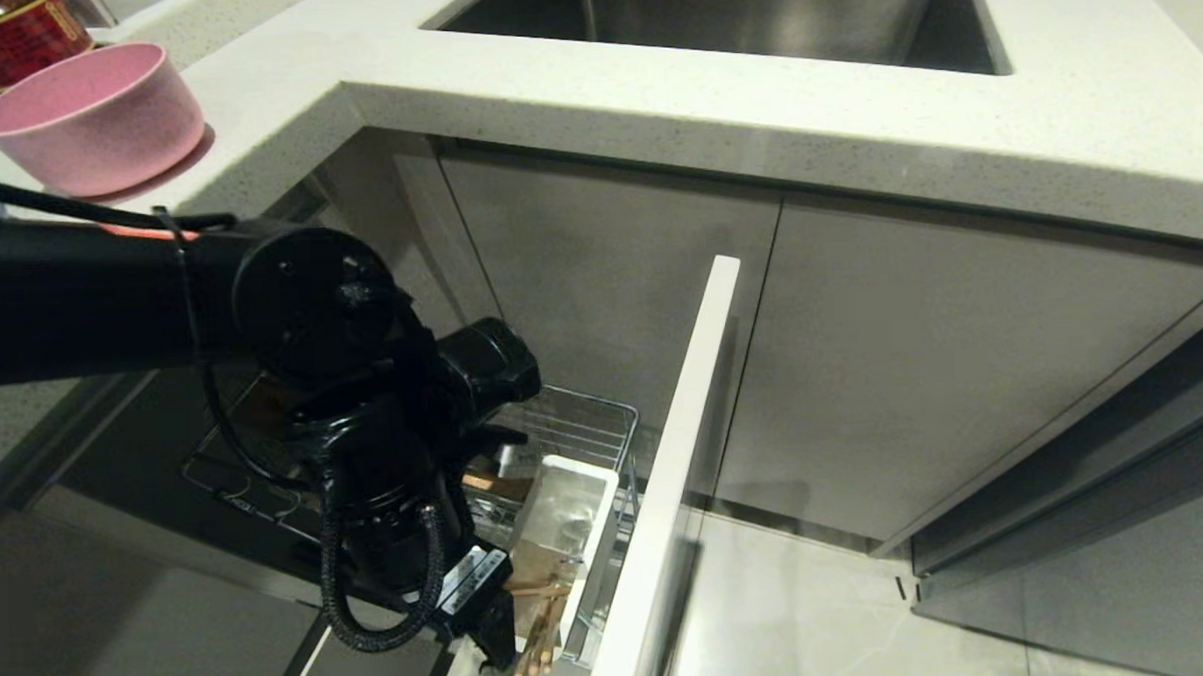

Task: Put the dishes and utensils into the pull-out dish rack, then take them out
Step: Pick up the chopsticks and place it in the cupboard

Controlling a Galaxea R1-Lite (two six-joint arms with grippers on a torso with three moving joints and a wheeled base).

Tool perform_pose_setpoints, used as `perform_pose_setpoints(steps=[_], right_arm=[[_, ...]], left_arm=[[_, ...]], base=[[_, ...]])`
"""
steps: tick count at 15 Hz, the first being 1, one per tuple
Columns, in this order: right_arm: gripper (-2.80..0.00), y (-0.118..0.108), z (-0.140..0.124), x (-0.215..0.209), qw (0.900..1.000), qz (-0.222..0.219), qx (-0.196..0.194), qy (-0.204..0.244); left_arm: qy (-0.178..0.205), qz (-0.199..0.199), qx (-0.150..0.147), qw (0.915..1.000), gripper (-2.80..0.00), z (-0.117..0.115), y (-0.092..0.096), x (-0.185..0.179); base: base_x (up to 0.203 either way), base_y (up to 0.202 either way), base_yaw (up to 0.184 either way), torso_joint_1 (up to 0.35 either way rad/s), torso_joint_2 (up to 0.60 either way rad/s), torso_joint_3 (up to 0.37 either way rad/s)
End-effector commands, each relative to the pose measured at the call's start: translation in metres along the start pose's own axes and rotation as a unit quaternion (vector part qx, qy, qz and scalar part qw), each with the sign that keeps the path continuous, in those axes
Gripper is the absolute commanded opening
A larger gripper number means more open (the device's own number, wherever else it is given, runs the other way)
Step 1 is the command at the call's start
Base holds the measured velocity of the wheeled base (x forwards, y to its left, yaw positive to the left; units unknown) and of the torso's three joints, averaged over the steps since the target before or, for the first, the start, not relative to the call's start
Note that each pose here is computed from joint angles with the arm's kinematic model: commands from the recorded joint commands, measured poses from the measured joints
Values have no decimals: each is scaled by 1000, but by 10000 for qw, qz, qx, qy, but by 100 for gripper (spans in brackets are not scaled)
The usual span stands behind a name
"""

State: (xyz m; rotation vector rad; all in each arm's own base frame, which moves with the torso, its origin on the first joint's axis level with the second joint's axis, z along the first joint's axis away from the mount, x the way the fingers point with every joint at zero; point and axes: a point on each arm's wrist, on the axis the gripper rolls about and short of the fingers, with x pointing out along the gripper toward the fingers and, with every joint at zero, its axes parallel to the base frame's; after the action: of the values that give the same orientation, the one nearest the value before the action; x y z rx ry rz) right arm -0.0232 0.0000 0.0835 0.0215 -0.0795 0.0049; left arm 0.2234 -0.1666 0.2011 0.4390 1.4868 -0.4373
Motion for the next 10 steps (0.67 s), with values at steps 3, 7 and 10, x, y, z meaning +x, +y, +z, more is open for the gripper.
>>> perform_pose_setpoints(steps=[3,7,10], right_arm=[[-280,0,-7,1,9999,0,0,122],[-280,0,-7,1,9999,0,0,122],[-280,0,-7,1,9999,0,0,124]], left_arm=[[-1027,-8,-123,9946,0,-37,4,-53],[-1790,141,-235,9835,-280,-68,8,-87],[-2476,146,-416,9678,-280,-93,11,-114]], base=[[0,0,0,0,0,0],[0,0,0,0,0,0],[0,0,0,0,0,0]])
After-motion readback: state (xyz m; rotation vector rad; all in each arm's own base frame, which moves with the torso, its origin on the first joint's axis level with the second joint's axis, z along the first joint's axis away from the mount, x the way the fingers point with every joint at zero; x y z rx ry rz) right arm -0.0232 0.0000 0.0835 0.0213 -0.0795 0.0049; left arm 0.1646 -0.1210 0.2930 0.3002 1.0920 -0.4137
